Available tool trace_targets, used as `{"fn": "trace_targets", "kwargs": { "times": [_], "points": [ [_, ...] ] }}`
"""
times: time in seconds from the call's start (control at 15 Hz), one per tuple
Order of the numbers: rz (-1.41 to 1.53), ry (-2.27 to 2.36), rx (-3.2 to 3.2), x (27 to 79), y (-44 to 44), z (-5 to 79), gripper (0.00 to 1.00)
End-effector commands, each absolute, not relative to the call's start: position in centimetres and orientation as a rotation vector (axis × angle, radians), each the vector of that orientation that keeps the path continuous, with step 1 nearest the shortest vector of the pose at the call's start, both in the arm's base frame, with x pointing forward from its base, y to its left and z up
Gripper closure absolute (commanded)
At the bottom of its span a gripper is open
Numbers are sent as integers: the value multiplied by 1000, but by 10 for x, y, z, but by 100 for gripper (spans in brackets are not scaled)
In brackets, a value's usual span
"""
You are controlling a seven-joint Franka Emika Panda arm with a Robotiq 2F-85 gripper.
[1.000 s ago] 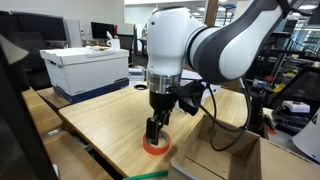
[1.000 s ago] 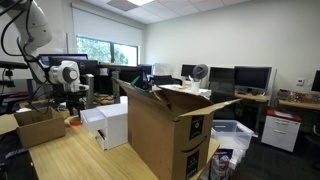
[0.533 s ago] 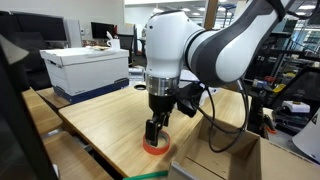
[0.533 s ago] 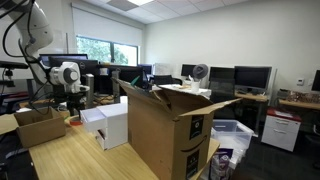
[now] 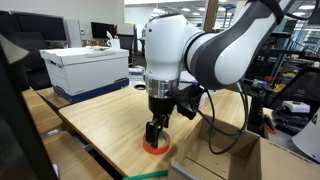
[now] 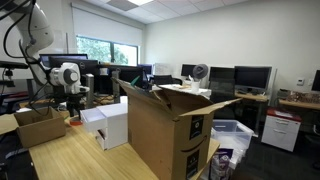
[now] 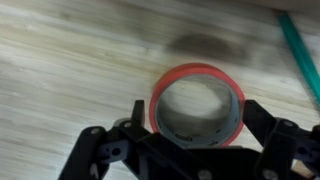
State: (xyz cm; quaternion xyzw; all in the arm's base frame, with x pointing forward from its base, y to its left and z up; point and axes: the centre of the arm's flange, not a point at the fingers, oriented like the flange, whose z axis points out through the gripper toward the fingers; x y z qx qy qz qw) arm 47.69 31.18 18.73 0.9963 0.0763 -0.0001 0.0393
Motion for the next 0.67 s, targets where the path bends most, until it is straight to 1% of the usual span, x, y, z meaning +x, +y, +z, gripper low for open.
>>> {"fn": "trace_targets", "kwargs": {
  "times": [0.0,0.6],
  "points": [
    [-20,235,3055,479,314,179,0],
    [-30,231,3059,482,312,174,0]
  ]
}}
